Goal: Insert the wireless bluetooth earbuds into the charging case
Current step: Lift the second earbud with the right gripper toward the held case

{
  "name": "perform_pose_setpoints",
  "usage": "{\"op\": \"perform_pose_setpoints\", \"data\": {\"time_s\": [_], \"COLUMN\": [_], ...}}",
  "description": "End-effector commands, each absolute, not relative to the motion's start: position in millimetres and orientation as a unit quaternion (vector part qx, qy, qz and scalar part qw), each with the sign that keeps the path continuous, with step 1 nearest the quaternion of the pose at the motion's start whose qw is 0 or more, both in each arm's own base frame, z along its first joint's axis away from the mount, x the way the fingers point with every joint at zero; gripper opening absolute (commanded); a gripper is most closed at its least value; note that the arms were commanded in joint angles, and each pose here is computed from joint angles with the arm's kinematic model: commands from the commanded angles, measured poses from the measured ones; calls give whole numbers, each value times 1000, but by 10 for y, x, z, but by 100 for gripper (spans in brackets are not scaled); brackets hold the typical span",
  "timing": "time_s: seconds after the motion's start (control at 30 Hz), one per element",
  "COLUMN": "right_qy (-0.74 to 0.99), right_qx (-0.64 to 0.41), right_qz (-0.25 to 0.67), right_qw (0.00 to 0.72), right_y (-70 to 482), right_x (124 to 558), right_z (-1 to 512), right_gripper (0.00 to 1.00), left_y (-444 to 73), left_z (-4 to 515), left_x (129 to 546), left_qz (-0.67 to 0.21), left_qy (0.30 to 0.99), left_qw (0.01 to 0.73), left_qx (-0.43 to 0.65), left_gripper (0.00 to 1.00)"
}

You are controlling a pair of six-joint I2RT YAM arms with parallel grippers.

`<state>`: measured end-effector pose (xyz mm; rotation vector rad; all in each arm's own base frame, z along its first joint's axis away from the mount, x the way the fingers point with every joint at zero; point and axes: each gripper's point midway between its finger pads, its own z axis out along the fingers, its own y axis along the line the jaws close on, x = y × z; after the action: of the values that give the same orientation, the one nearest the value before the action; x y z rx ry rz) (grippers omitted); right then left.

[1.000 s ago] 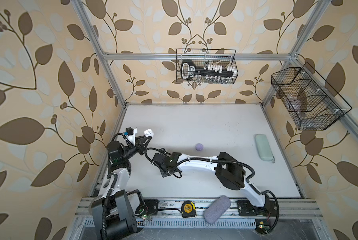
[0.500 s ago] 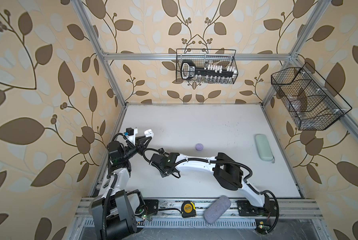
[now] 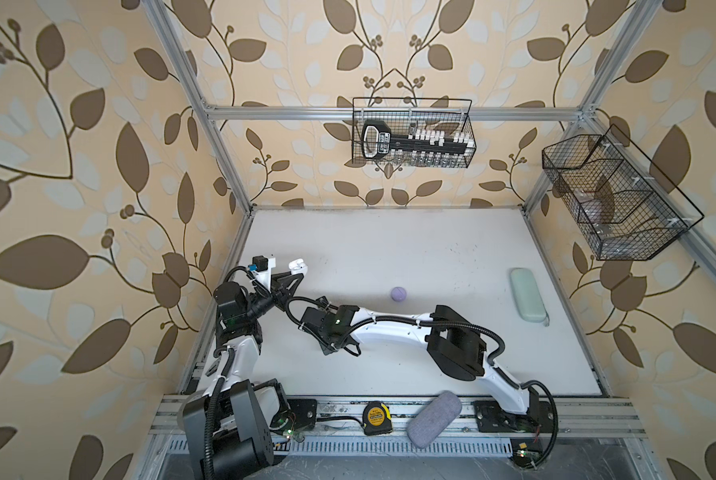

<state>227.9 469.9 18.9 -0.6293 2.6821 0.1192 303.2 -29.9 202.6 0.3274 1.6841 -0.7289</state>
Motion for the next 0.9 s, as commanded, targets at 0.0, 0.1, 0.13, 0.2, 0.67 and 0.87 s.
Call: {"op": "perform_pose_setpoints", "data": {"time_s": [0.0, 0.1, 0.13, 0.2, 0.67, 0.87], "right_qy": [956, 956, 956, 956, 955, 954], "right_qx": [-235, -236, -236, -236, -233, -221], "right_qz": [2, 1, 0, 1, 16, 35], "right_qw": [173, 172, 173, 173, 184, 199], "right_y": [4524, 4513, 4507, 4504, 4475, 4430], "right_x": [2222, 2211, 2214, 2212, 2234, 2263], "right_z": [40, 40, 40, 51, 135, 247], "right_gripper": [26, 24, 24, 23, 15, 13], "left_y": [-314, -323, -322, -329, -382, -486], "left_z": [2116, 2123, 2123, 2121, 2133, 2152], "left_x": [3014, 3016, 3015, 3012, 3038, 3024], "left_qz": [-307, -308, -307, -307, -309, -312], "left_qy": [714, 714, 714, 714, 719, 719], "left_qw": [608, 608, 608, 608, 599, 591], "left_qx": [160, 162, 162, 163, 171, 191], "left_gripper": [7, 7, 7, 7, 8, 8]}}
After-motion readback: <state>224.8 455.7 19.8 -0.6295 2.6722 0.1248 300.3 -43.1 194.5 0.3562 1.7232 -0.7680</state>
